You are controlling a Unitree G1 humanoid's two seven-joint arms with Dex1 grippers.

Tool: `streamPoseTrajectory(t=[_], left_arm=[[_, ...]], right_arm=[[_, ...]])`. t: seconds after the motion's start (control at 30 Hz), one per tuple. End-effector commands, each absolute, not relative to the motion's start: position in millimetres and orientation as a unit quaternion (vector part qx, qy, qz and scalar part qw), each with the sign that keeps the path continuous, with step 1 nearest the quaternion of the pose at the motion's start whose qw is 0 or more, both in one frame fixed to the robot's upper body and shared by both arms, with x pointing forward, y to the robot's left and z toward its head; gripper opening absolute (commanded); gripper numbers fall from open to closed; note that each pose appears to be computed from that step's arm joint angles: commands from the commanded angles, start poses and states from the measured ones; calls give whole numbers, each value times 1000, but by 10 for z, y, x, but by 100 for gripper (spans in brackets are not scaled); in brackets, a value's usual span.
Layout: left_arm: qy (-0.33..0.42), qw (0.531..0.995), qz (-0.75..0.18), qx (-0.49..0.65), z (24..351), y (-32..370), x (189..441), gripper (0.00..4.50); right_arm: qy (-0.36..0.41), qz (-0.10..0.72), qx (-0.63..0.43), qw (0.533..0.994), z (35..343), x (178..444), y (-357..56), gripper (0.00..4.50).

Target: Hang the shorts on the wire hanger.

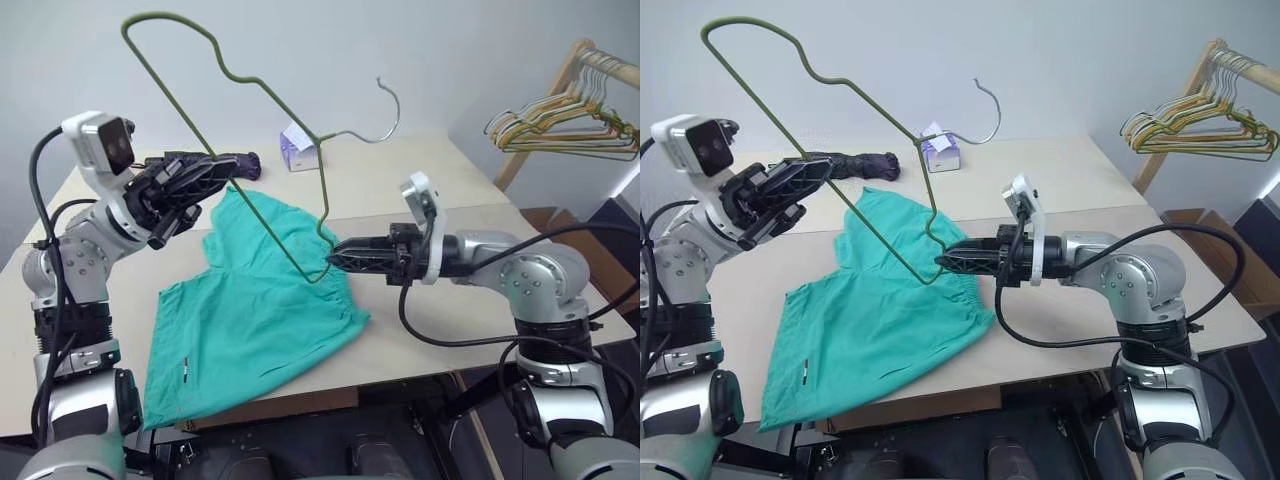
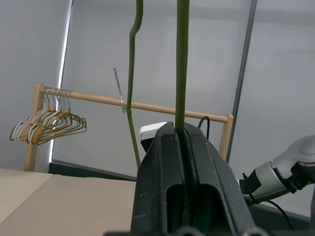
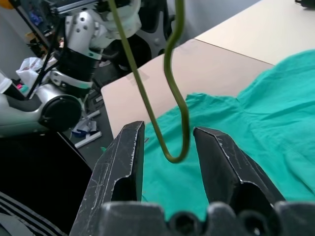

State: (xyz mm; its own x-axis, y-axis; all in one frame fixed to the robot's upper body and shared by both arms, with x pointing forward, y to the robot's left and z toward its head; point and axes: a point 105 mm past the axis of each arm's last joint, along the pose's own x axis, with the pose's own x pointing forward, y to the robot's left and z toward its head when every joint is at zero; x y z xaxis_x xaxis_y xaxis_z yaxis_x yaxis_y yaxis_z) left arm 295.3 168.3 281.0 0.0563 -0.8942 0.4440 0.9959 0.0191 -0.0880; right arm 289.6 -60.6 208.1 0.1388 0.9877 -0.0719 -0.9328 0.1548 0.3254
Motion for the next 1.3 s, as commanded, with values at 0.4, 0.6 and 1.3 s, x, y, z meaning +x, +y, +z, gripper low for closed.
streamPoseTrajectory(t=[0.4,0.6,1.3], left_arm=[[-183,669,-695,-190,3057,1661,2886,0],[-186,670,-692,-193,3047,1659,2900,0],[-154,715,-654,-194,2863,1661,3062,76]], right_arm=[[134,696,144,690,2200,2816,-367,198],[132,705,140,682,2225,2793,-356,198],[122,693,133,698,2227,2838,-322,0]])
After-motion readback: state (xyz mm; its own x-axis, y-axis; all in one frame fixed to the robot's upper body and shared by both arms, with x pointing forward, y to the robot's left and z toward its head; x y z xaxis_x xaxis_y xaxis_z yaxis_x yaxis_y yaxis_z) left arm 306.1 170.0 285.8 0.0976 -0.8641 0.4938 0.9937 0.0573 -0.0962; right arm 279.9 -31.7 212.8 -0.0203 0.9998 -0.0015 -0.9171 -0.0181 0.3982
